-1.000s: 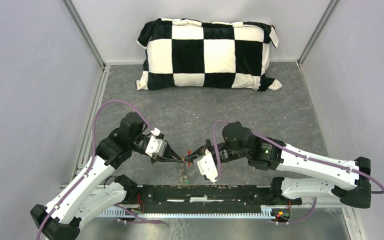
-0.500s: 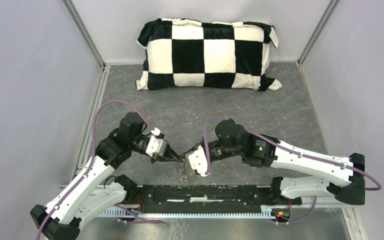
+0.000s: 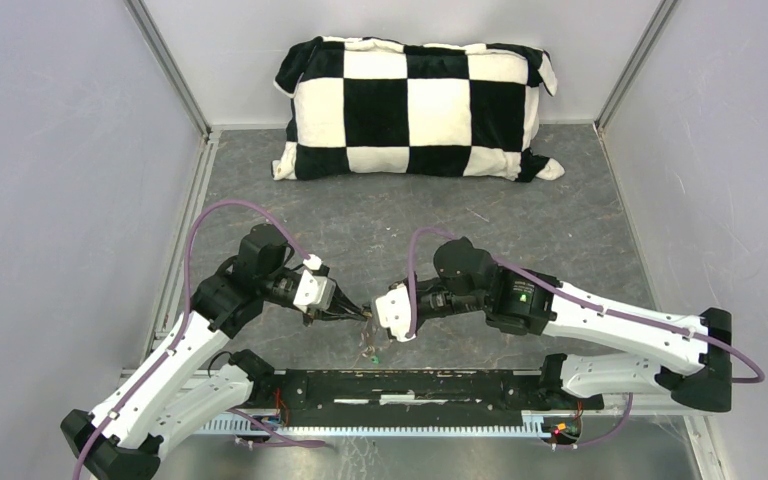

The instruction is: Put the keys on the keyring

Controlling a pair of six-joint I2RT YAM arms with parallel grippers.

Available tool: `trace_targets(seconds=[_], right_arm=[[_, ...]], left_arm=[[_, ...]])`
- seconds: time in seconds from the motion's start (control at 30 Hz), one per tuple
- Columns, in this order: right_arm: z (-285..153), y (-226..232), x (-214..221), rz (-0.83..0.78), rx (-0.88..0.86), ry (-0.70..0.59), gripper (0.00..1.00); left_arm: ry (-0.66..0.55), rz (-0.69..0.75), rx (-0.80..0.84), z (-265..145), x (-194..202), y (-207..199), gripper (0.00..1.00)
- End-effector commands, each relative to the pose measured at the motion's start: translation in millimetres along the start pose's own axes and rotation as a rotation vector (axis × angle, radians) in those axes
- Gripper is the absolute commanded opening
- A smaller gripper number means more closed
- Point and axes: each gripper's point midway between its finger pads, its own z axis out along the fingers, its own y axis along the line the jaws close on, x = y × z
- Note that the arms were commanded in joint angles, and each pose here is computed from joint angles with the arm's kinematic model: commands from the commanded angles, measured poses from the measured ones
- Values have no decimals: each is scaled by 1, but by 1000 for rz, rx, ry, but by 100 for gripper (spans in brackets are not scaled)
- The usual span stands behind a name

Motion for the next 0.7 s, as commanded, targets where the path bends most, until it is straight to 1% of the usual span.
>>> trace_targets(seconds=[0.0,0.1,0.17,0.2,0.23,0.37,0.47,0.67], right_arm=[[-11,-24,-2,3,105,-12,0],[-8,-18,-2,12,74,-24,0],[-5,-17,-4,34,60,-33,18],[-3,-17,-5,42,55,-39,24],[-2,-17,-7,49,52,-48,28],[1,-20,-14,84,49,-62,30],[0,-24,-17,108,59,-59,34],[-13,-43,-18,185,106,-19,38]], left_arm=[[-60,98,39,-2,-25,-5,2],[-61,105,38,-2,-26,-3,2],[-62,106,37,-2,-28,-3,2],[-63,104,35,-2,-29,-2,2],[-64,101,32,-2,-29,-1,2],[-73,92,20,-1,-33,3,2],[-76,87,5,-2,-37,6,2],[-96,91,-64,-4,-46,18,2]])
